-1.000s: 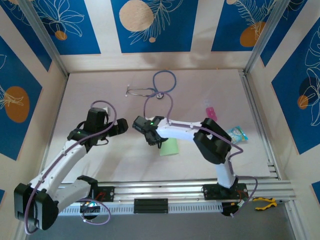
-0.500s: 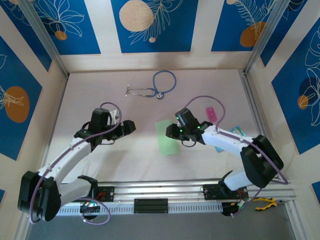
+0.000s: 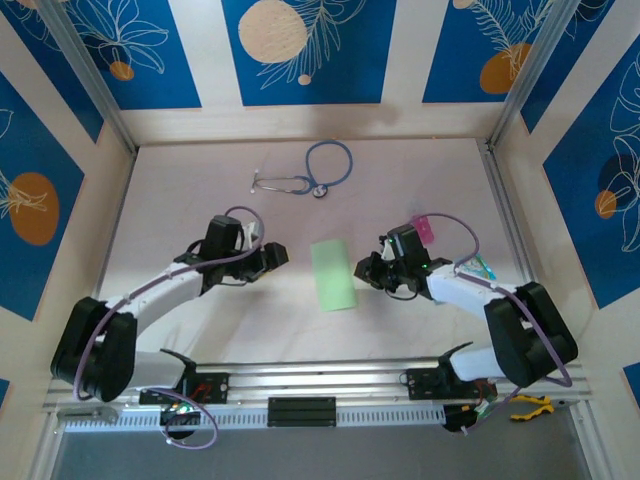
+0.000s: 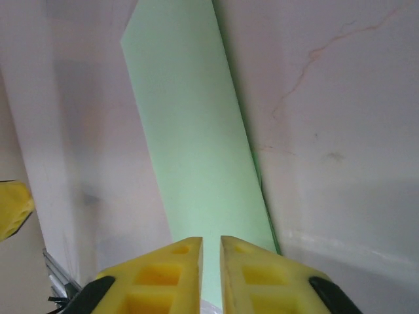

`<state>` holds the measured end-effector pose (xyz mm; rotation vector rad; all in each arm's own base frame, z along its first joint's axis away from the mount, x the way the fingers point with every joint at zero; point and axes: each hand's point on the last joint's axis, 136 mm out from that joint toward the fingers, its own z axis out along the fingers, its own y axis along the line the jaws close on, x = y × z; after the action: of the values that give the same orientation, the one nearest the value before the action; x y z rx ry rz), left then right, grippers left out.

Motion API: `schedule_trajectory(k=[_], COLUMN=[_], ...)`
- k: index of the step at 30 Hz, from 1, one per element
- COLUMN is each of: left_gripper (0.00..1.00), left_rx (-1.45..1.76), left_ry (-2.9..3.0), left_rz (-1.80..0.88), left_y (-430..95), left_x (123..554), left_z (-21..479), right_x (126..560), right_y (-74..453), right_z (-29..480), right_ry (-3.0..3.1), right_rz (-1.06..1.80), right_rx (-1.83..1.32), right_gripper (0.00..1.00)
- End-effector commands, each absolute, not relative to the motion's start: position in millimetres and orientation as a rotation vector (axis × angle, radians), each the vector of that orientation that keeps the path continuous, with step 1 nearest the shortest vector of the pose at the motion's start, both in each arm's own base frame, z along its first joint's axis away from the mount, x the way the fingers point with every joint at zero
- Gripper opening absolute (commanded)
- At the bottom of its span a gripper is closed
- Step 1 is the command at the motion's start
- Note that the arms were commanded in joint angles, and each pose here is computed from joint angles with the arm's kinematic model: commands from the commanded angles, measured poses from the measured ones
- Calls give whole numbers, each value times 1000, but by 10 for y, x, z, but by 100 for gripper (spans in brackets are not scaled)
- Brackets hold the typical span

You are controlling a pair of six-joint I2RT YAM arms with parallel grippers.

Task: Fold a paper plane with a square sheet of paper (pick it up from the middle)
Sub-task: Third fold the triangle at the center of the table.

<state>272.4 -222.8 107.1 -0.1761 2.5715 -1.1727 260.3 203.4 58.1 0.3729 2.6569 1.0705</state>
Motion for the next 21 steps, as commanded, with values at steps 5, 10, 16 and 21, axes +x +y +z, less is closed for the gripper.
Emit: schedule_trajectory(k=[5,10,16,21], left_gripper=[67,66,64,63], left_rx=[-154,-157,-161,-161], left_ry=[2559,2588,2609,2626], left_rz=[-1259,-1275,-1295,-1324], left_y=[-2485,-2569,-2660,-2762], left_x=[2771,2768,2741,2760], left_z=[1146,1100,1018,943], right_x=[2644,2678,2712,2704], right_y=[2188,2203,2218,2193], right_z=[580,544,527,490], right_ry=[2675,2674,2672,2680], right_rz=[1191,1202,1250,1253], right_rx=[313,308,310,323], right_gripper=[11,11,9,9])
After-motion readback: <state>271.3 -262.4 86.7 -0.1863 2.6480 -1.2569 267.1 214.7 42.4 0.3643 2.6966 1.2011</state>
